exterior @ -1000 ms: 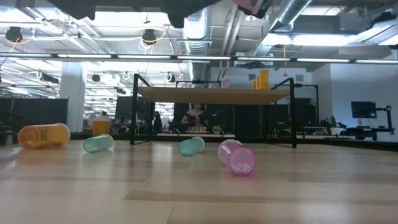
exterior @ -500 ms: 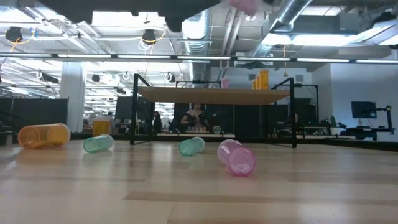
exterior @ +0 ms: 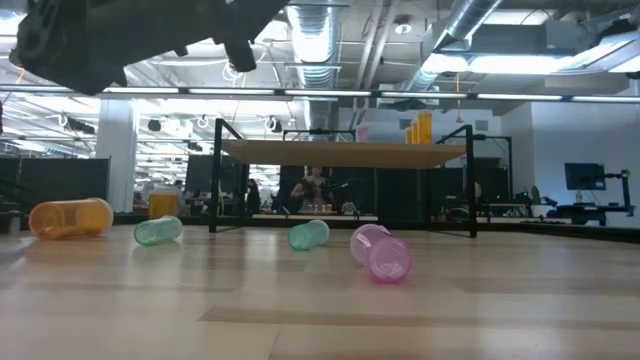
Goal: Pick and place medicine bottles onto shelf by color
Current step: Put the pink pill bottle on the shelf
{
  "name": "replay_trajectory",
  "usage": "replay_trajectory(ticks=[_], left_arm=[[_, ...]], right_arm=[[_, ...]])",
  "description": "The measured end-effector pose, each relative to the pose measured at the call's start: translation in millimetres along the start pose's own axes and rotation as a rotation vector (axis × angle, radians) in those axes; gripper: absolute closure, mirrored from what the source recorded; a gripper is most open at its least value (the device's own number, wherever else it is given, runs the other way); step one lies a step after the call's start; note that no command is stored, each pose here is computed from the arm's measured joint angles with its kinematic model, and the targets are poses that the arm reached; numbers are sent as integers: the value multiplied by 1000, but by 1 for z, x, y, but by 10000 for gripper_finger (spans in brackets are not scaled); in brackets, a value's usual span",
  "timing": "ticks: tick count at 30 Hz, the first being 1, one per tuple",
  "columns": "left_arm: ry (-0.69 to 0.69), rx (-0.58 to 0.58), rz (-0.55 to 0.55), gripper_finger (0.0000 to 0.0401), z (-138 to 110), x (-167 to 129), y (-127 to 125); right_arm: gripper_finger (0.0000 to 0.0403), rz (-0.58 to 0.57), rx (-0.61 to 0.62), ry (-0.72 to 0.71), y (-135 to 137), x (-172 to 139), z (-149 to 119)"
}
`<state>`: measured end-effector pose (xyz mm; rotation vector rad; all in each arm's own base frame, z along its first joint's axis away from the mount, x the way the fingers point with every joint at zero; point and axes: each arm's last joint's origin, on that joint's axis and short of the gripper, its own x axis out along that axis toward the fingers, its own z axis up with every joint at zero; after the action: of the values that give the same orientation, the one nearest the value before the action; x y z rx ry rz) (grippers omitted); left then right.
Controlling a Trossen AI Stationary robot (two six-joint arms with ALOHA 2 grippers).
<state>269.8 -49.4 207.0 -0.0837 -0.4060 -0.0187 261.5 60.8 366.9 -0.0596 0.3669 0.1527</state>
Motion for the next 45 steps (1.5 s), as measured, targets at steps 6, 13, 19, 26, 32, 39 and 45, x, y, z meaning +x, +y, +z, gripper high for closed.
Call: replay_trajectory(ticks=[6,13,19,26,32,39,45], left_arm=[[-26,-12,-50,320,5,7,-3],[-21,-13,-50,320,4,7,-4],[-22,-13,-49,320,4,7,-4],[-28,-14,-48,320,5,7,-4],[-22,-13,-40,320,4,7,-4],[-21,-13,-34,319,4,7,-3],[-21,-13,-29,319,4,7,-3]], right_arm=[[216,-56,-107,-103,-2,29,-26],[224,-107,-174,-95,1,56,-42],[227,-147,-173,-100,0,65,-45],[227,-200,-163,-159,3,63,-38],[227,-191,-162,-174,6,63,-37],[227,-180,-155,-177,8,62,-37],[227,-177,-151,-200,8,62,-34]])
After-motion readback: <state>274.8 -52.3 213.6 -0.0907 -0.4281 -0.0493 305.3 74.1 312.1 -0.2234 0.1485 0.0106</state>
